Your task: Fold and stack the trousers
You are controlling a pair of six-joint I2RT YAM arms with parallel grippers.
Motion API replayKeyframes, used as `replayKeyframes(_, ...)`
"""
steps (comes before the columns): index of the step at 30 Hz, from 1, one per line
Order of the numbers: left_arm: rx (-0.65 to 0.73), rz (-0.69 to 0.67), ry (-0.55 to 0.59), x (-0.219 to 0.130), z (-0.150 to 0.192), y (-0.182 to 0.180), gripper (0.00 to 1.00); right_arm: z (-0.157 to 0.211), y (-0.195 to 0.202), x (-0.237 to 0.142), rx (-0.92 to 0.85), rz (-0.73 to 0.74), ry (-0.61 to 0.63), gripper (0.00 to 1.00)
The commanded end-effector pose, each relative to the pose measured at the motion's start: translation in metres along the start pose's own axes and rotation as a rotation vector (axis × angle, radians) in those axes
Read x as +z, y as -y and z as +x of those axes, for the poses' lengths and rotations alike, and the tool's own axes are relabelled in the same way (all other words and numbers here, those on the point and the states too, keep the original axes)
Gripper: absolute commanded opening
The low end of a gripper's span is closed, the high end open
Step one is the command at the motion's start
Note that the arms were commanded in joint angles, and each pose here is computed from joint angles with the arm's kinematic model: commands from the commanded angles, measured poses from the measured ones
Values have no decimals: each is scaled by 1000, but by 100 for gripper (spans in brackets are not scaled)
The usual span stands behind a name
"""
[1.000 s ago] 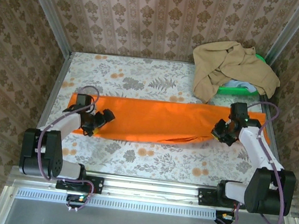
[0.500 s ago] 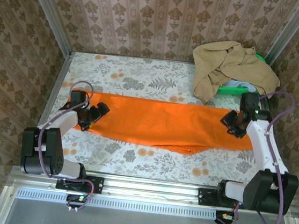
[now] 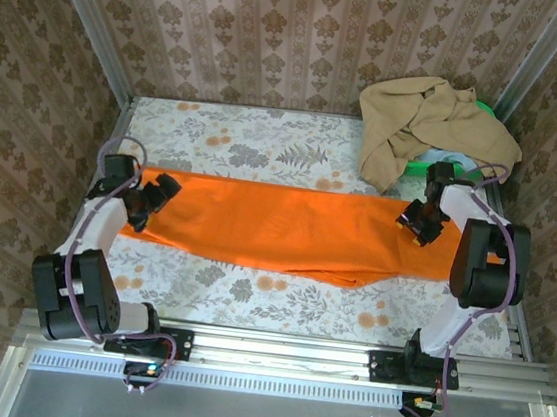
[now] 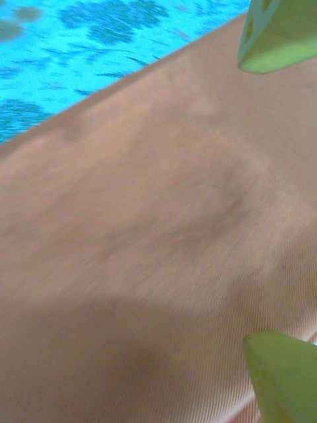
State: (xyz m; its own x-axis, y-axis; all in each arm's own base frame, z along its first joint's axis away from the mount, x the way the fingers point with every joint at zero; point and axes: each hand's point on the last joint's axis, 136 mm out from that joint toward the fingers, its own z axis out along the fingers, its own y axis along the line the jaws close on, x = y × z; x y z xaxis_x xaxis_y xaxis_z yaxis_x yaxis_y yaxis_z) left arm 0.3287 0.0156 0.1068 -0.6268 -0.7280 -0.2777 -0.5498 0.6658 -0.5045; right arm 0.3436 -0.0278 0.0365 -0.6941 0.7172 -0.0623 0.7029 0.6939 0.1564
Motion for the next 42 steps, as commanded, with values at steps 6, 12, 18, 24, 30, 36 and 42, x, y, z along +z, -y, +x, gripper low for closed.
replayKeyframes(6,-74,-187,206,-55,-46,-53,100,15,-42,-31,-185,-64,76,50)
replayKeyframes(12,-158,-185,189,-19,-57,-79,70,42,-55,-24,-273,-58,34,50)
replayKeyframes(18,-217,-215,157,10,-58,-97,57,55,-57,-30,-280,-68,25,50)
replayKeyframes(24,-227,-214,177,20,-57,-107,65,57,-56,-39,-290,-65,36,50)
replayKeyframes(30,-250,-166,162,39,-60,-105,32,57,-59,-49,-299,-78,55,50)
replayKeyframes(36,-213,-167,202,12,-58,-92,10,58,-58,-51,-306,-83,65,50)
replayKeyframes(42,-170,-192,211,-8,-49,-81,10,62,-62,-42,-318,-92,42,50)
